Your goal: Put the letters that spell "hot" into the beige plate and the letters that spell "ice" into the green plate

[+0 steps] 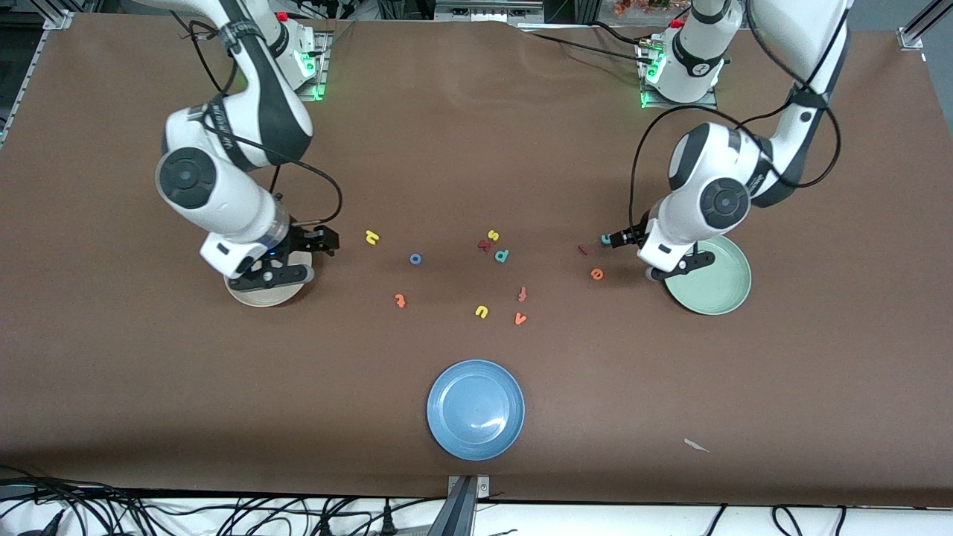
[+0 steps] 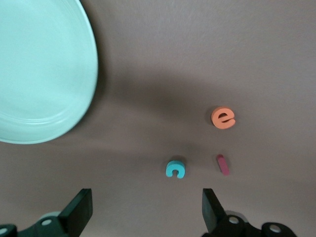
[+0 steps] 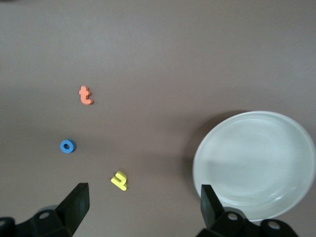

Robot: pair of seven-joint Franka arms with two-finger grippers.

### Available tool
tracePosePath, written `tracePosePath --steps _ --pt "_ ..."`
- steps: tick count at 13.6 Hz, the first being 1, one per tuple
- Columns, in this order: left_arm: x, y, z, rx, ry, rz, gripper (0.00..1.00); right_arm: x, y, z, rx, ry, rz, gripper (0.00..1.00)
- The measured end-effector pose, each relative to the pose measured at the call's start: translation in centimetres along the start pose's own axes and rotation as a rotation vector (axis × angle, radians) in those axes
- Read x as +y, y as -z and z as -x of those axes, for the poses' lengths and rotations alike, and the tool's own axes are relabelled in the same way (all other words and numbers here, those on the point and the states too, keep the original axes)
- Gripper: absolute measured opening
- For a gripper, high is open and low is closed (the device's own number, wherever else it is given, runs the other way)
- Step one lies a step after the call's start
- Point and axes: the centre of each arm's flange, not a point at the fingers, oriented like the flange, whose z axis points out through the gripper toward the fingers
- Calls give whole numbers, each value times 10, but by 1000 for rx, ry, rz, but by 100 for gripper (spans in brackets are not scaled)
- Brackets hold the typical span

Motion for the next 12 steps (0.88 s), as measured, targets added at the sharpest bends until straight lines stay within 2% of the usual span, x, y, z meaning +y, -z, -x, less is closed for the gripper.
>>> tracePosePath --steps 1,3,5,9,12 --pt "2 -11 -2 -10 20 6 93 -11 -14 7 10 -6 -6 100" --pt "6 -22 -8 -13 63 64 93 -28 -36 20 31 -10 -17 100" --pt "9 -32 -13 -9 81 90 93 -36 -54 31 49 1 -25 100" --pt "16 -49 -10 -22 64 82 91 -35 -94 55 90 9 -32 100" --pt "17 -64 -2 -43 9 63 91 -38 -115 69 95 22 -35 100"
